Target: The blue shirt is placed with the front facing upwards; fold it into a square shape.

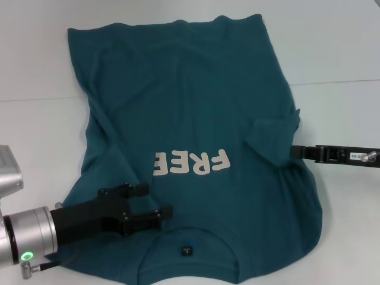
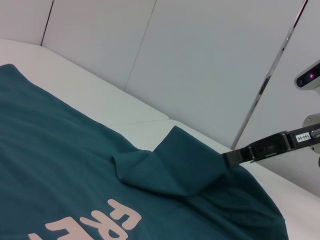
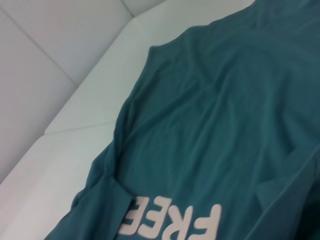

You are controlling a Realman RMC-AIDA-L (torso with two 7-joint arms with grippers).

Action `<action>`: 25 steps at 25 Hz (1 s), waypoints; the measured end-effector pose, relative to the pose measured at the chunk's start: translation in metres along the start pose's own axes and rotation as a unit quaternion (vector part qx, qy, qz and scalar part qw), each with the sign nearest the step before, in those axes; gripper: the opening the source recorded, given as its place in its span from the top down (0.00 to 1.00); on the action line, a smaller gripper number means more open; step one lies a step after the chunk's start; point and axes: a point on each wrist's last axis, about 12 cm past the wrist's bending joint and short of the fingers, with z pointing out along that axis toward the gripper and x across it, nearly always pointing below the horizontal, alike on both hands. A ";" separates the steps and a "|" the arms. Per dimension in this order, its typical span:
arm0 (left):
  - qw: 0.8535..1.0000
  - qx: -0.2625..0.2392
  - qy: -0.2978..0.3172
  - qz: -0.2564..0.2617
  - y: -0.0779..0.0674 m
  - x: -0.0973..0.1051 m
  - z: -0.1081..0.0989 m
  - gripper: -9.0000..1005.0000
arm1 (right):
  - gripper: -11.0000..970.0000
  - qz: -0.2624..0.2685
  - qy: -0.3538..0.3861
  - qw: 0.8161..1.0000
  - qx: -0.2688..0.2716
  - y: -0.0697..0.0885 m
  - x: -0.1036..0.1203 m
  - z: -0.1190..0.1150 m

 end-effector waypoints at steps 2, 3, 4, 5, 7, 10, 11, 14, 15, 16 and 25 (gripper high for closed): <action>1.000 -0.001 -0.001 -0.001 0.000 0.000 0.000 0.10 | 0.99 -0.002 0.005 1.000 -0.003 0.002 0.000 0.002; 1.000 -0.001 -0.001 -0.001 0.000 0.000 0.000 0.10 | 0.99 -0.004 0.009 1.000 -0.005 0.003 0.001 0.004; 1.000 -0.001 -0.001 -0.001 0.000 0.000 0.000 0.10 | 0.99 -0.005 0.013 1.000 -0.007 0.004 0.001 0.005; 1.000 -0.001 -0.001 -0.001 0.000 0.000 0.000 0.10 | 0.99 -0.006 0.018 1.000 -0.010 0.005 0.002 0.007; 1.000 -0.001 -0.002 -0.001 0.000 0.000 -0.001 0.10 | 0.99 -0.008 0.028 0.999 -0.015 0.008 0.004 0.010; 1.000 -0.001 -0.002 0.000 0.000 0.000 0.000 0.10 | 0.99 -0.016 0.047 0.998 -0.023 0.010 0.008 0.011; 1.000 0.000 -0.002 0.000 0.000 -0.001 0.000 0.10 | 0.99 -0.019 0.053 0.998 -0.026 0.011 0.009 0.010; 1.000 -0.001 -0.002 0.000 0.000 -0.001 0.000 0.10 | 0.98 -0.028 0.066 0.997 -0.036 0.011 0.011 0.006; 1.000 -0.001 -0.002 0.000 0.001 -0.001 0.001 0.10 | 0.97 -0.030 0.069 0.996 -0.041 0.012 0.012 0.005; 1.000 -0.002 -0.002 0.001 0.001 -0.001 0.001 0.10 | 0.93 -0.032 0.070 0.996 -0.044 0.012 0.012 0.003; 1.000 -0.002 -0.003 0.000 0.001 -0.002 0.000 0.10 | 0.55 -0.021 0.043 0.998 -0.043 0.006 0.010 -0.009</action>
